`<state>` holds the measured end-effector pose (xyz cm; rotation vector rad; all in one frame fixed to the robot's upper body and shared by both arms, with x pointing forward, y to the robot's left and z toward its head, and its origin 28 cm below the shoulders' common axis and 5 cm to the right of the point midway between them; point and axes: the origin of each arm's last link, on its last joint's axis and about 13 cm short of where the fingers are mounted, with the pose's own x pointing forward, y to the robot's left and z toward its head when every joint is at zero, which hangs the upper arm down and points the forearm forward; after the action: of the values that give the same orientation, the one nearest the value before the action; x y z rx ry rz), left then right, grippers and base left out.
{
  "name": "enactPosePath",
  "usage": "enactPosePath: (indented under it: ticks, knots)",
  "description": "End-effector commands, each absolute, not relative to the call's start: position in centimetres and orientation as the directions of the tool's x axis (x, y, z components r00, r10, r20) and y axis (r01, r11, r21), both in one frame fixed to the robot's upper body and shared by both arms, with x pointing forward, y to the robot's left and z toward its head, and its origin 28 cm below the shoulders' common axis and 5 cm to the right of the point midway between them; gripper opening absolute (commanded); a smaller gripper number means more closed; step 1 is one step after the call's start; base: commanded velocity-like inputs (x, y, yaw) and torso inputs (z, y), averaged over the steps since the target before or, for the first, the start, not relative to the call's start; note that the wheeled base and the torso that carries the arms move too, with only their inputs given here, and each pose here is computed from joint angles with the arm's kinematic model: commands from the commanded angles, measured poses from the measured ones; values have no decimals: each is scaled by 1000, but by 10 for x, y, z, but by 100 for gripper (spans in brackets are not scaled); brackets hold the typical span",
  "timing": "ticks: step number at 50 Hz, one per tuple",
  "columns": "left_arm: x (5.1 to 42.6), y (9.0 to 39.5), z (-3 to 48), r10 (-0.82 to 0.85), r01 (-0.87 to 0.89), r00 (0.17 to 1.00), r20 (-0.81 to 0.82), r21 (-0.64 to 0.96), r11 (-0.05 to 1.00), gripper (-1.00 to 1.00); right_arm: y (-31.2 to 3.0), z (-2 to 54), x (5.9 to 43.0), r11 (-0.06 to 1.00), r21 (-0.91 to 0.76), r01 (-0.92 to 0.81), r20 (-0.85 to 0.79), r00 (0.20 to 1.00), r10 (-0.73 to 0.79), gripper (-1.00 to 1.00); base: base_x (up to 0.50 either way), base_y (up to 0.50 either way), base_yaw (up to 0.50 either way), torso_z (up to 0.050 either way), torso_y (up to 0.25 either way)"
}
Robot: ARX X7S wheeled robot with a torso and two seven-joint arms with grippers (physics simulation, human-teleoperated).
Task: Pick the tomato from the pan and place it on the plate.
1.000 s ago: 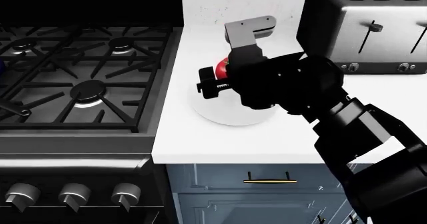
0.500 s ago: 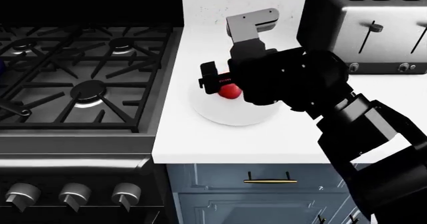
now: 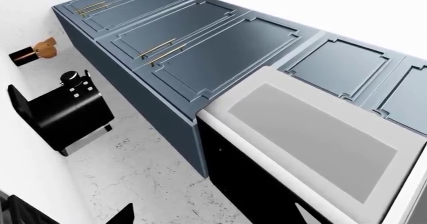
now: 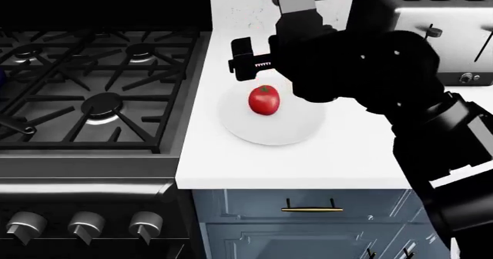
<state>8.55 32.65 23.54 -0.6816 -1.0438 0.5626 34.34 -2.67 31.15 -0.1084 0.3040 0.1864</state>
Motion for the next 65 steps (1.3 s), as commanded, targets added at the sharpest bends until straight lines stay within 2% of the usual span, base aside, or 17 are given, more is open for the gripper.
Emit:
enactPosePath:
  ticks: [1,20,28,39,65]
  knots:
    - [85,326,236,705,-100,400,585,-737,668,100,-30,331,327,971,-57,-232,-228,950,213,100,0,0,0,0,0]
    - [85,324,238,698,-100,403,592,-730,677,100,-48,332,280,968,-53,-246,-21,969,245,100,0,0,0,0,0]
    - [85,324,238,696,-99,403,594,-728,679,100,-62,331,263,981,-48,-188,160,968,194,100,0,0,0,0,0]
    - [86,323,238,692,-102,407,596,-724,682,100,-78,324,232,991,-32,-133,372,918,135,100,0,0,0,0,0]
    - [86,323,238,688,-102,410,599,-719,687,100,-79,289,185,991,-91,-103,610,781,137,100,0,0,0,0,0]
